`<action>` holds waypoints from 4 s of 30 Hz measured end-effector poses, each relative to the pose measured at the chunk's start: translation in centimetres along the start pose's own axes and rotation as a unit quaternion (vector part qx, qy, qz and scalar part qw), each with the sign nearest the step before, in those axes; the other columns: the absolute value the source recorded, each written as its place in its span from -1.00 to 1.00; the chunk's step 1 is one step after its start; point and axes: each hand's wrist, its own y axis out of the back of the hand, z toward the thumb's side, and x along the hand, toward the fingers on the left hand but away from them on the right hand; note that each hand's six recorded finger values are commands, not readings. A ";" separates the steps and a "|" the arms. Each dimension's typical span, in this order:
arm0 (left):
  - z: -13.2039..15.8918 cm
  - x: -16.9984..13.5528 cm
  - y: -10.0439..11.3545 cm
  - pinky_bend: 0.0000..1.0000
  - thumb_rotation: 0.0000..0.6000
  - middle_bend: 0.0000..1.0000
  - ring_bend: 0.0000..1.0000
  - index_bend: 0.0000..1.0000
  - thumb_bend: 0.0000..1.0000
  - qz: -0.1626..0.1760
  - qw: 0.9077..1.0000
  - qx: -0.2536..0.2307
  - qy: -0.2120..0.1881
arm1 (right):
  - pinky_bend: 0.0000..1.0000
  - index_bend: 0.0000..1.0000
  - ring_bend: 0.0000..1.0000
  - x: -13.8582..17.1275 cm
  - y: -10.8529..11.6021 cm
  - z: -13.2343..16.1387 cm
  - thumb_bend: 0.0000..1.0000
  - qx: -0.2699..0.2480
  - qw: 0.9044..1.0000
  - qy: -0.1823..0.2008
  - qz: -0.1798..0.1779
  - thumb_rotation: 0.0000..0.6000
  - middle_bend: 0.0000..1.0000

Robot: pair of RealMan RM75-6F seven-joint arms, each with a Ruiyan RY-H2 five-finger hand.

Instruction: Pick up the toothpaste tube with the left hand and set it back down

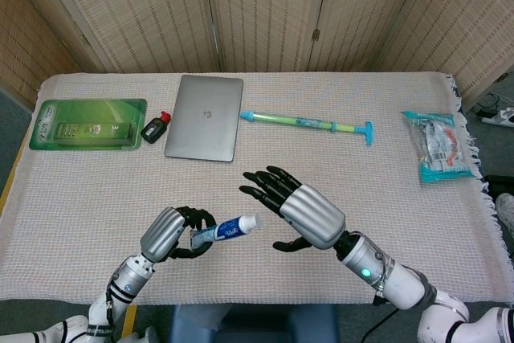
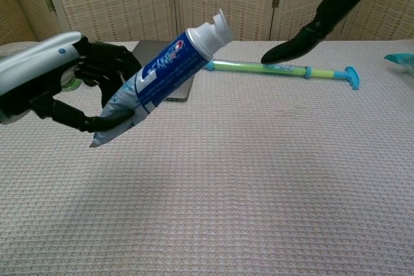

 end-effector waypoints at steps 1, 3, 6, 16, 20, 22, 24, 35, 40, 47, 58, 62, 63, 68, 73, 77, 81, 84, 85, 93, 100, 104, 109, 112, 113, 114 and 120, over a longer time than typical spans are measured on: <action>0.0 0.0 0.0 0.17 1.00 0.75 0.55 0.72 0.47 0.000 1.000 -0.001 -0.001 | -1.00 -1.00 -1.00 0.0 -0.2 0.0 -0.67 -0.008 1.000 0.000 0.006 0.76 -1.00; 0.1 0.0 -0.1 0.17 1.00 0.75 0.55 0.72 0.47 0.000 1.000 0.001 -0.001 | -1.00 -1.00 -1.00 0.1 -0.6 0.0 -0.67 -0.025 1.000 0.001 0.019 0.65 -1.00; 0.3 0.2 -0.1 0.17 1.00 0.75 0.55 0.72 0.47 -0.002 1.000 0.005 -0.003 | -1.00 -1.00 -1.00 -0.2 -1.3 0.1 -0.67 -0.034 0.999 0.006 0.028 0.47 -1.00; 0.9 0.8 -0.2 0.17 1.00 0.75 0.55 0.72 0.47 -0.005 1.000 0.003 -0.001 | -1.00 -1.00 -1.00 -1.9 -3.0 1.2 -0.70 -0.041 0.998 0.022 0.037 0.38 -1.00; 0.9 0.9 0.0 0.17 1.00 0.75 0.55 0.72 0.47 -0.004 1.000 0.003 0.002 | -1.00 -1.00 -1.00 -2.2 -3.3 1.3 -0.70 -0.040 0.998 0.022 0.037 0.39 -1.00; 0.8 0.9 0.1 0.17 1.00 0.75 0.55 0.72 0.47 -0.005 1.000 0.003 0.004 | -1.00 -1.00 -1.00 -2.3 -3.4 1.3 -0.70 -0.036 0.998 0.022 0.037 0.37 -1.00; 0.8 0.9 0.1 0.17 1.00 0.75 0.55 0.72 0.47 -0.006 1.000 0.004 0.006 | -1.00 -1.00 -1.00 -2.5 -3.6 1.4 -0.69 -0.033 0.999 0.021 0.038 0.37 -1.00; 0.7 0.8 0.3 0.17 1.00 0.75 0.55 0.72 0.47 -0.012 1.000 -0.020 0.013 | -1.00 -1.00 -1.00 -3.4 -4.1 1.9 -0.70 -0.039 0.999 0.025 0.024 0.35 -1.00; 0.8 0.9 0.5 0.17 1.00 0.75 0.55 0.72 0.47 -0.014 0.999 -0.035 0.015 | -1.00 -1.00 -1.00 -3.7 -4.3 2.1 -0.69 -0.052 0.998 0.030 0.015 0.34 -1.00; 0.8 0.9 0.7 0.17 1.00 0.75 0.55 0.72 0.47 -0.012 0.999 -0.034 0.016 | -1.00 -1.00 -1.00 -4.1 -4.8 2.4 -0.69 -0.060 0.997 0.037 0.024 0.34 -1.00; 0.6 1.0 0.8 0.17 1.00 0.75 0.55 0.72 0.47 -0.014 0.999 -0.022 0.023 | -1.00 -1.00 -1.00 -4.3 -5.1 2.3 -0.69 -0.054 0.997 0.036 0.033 0.34 -1.00; 0.6 0.9 0.8 0.17 1.00 0.75 0.55 0.72 0.47 -0.016 0.999 -0.018 0.025 | -1.00 -1.00 -1.00 -4.2 -5.1 2.2 -0.70 -0.048 0.998 0.034 0.036 0.34 -1.00; 0.6 0.9 0.9 0.17 1.00 0.75 0.55 0.72 0.47 -0.016 0.999 -0.018 0.026 | -1.00 -1.00 -1.00 -4.2 -5.1 2.2 -0.70 -0.045 0.998 0.033 0.036 0.34 -1.00; 0.5 0.8 0.9 0.17 1.00 0.75 0.55 0.72 0.47 -0.017 0.999 -0.016 0.027 | -1.00 -1.00 -1.00 -3.8 -4.6 2.0 -0.69 -0.044 0.998 0.030 0.029 0.33 -1.00; 0.2 0.6 0.8 0.17 1.00 0.75 0.53 0.71 0.47 -0.016 0.999 -0.009 0.029 | -1.00 -1.00 -1.00 -3.3 -3.1 1.4 -0.69 -0.050 0.998 0.024 0.005 0.33 -1.00; -0.2 0.5 0.8 0.16 1.00 0.75 0.51 0.71 0.47 -0.015 0.999 0.006 0.032 | -1.00 -1.00 -1.00 -2.7 -1.8 0.6 -0.69 -0.051 0.998 0.016 -0.015 0.34 -1.00; -1.4 0.5 0.8 0.13 1.00 0.75 0.48 0.69 0.47 -0.015 0.998 0.040 0.048 | -1.00 -1.00 -1.00 -2.0 -0.6 -0.3 -0.69 -0.046 0.999 0.005 -0.030 0.33 -1.00; -3.2 0.4 0.7 0.10 1.00 0.75 0.45 0.66 0.47 -0.019 0.994 0.079 0.079 | -1.00 -1.00 -1.00 -0.9 0.3 -1.4 -0.69 -0.038 0.998 -0.011 -0.039 0.34 -1.00; -4.2 0.3 0.6 0.10 1.00 0.74 0.44 0.64 0.47 -0.022 0.991 0.094 0.097 | -1.00 -1.00 -1.00 -0.6 0.5 -1.7 -0.69 -0.036 0.998 -0.016 -0.041 0.33 -1.00; -10.6 -0.7 0.3 0.07 1.00 0.54 0.30 0.37 0.46 -0.045 0.956 0.180 0.228 | -1.00 -1.00 -1.00 2.1 0.8 -4.1 -0.69 -0.029 0.997 -0.054 -0.041 0.33 -1.00; -13.4 -1.6 0.1 -0.13 1.00 -0.09 -0.27 -0.49 0.45 -0.065 0.921 0.229 0.308 | -1.00 -1.00 -1.00 4.2 1.3 -6.1 -0.70 -0.020 0.995 -0.086 -0.050 0.33 -1.00; -13.5 -1.8 -0.2 -0.38 1.00 -0.46 -0.58 -0.89 0.37 -0.072 0.915 0.223 0.329 | -1.00 -1.00 -1.00 5.1 1.5 -6.7 -0.69 -0.017 0.994 -0.097 -0.057 0.32 -1.00; -12.7 -2.2 0.3 -0.56 1.00 -0.64 -0.73 -1.00 0.14 -0.061 0.923 0.197 0.324 | -1.00 -1.00 -1.00 7.5 1.4 -8.5 -0.69 -0.004 0.989 -0.134 -0.061 0.31 -1.00; -12.2 -2.8 1.6 -0.62 1.00 -0.64 -0.72 -0.98 0.12 -0.040 0.930 0.188 0.313 | -1.00 -1.00 -1.00 9.0 1.6 -9.3 -0.70 0.006 0.985 -0.153 -0.074 0.40 -1.00; -12.0 -3.1 2.2 -0.64 1.00 -0.64 -0.71 -0.96 0.12 -0.032 0.932 0.186 0.309 | -1.00 -1.00 -1.00 9.5 1.7 -9.5 -0.70 0.010 0.984 -0.160 -0.079 0.64 -1.00; -11.9 -3.4 2.8 -0.65 1.00 -0.64 -0.71 -0.93 0.12 -0.023 0.933 0.186 0.306 | -1.00 -1.00 -1.00 10.3 1.8 -9.9 -0.70 0.016 0.982 -0.169 -0.087 0.77 -1.00; -11.4 -6.8 7.8 -0.78 1.00 -0.63 -0.68 -0.87 0.08 0.043 0.929 0.224 0.292 | -1.00 -1.00 -1.00 15.3 1.2 -12.1 -0.69 0.067 0.962 -0.242 -0.108 1.00 -1.00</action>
